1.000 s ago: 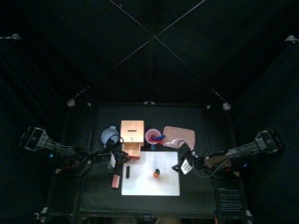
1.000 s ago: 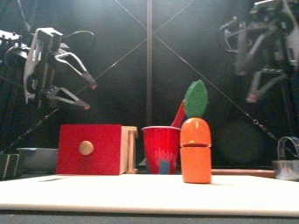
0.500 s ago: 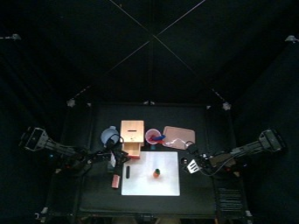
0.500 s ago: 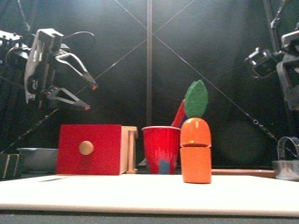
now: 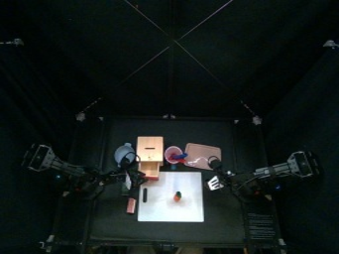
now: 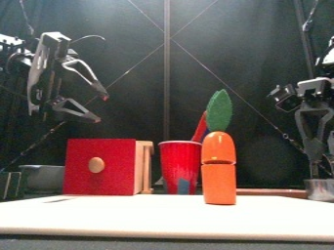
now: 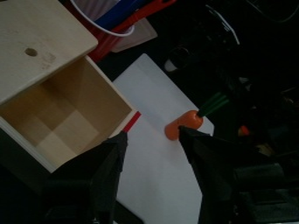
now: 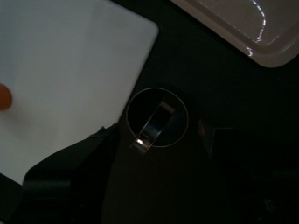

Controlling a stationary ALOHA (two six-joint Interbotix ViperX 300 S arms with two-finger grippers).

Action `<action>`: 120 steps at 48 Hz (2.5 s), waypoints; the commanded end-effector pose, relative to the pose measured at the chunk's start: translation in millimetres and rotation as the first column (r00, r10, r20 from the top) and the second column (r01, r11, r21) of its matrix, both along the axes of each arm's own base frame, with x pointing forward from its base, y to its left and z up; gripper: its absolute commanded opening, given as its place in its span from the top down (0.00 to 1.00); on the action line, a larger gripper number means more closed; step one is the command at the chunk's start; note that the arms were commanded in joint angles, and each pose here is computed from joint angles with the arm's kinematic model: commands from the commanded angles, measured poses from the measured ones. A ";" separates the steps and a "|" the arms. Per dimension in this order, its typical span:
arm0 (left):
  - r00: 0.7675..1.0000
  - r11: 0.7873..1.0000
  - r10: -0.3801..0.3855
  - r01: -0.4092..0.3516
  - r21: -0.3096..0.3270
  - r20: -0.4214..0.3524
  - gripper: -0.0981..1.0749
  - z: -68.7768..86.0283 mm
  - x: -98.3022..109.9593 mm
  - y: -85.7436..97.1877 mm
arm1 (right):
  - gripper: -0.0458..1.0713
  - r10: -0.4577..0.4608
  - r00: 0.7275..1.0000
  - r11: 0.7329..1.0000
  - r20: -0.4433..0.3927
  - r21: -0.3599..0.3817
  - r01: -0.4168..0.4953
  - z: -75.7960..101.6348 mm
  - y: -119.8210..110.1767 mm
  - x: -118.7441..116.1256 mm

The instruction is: Place cookie cutter into drawer

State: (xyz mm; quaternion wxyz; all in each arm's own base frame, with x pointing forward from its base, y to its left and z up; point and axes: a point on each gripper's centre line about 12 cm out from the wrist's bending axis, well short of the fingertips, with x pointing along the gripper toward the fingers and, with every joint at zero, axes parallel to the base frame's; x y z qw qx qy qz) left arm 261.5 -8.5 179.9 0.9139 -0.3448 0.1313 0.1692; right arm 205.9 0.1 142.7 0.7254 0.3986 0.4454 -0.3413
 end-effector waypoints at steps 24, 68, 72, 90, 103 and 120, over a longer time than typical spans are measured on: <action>0.982 0.994 -0.008 -0.014 0.111 0.189 0.17 33.4 -14.1 9.9 | 0.53 0.057 0.980 0.997 0.190 -0.058 -0.047 52.4 -2.1 41.8; 0.975 0.985 0.155 -0.164 0.043 0.159 0.17 19.5 -31.2 37.9 | 0.53 0.453 0.733 0.852 0.508 -0.488 -0.188 143.2 -52.8 235.4; 0.964 0.978 0.196 -0.205 0.033 0.179 0.17 21.4 -35.8 44.0 | 0.53 0.457 0.741 0.847 0.492 -0.496 -0.193 135.5 -57.0 248.0; 0.949 0.970 0.230 -0.242 0.028 0.214 0.17 25.6 -43.3 50.0 | 0.53 0.460 0.765 0.847 0.450 -0.480 -0.227 102.5 -55.6 276.6; 0.950 0.970 0.230 -0.241 0.027 0.213 0.17 25.5 -43.2 49.9 | 0.53 0.431 0.811 0.853 0.396 -0.471 -0.224 83.6 -59.3 277.7; 0.949 0.969 0.232 -0.244 0.027 0.213 0.17 25.5 -43.4 50.6 | 0.52 0.427 0.818 0.859 0.385 -0.457 -0.233 74.1 -55.9 280.1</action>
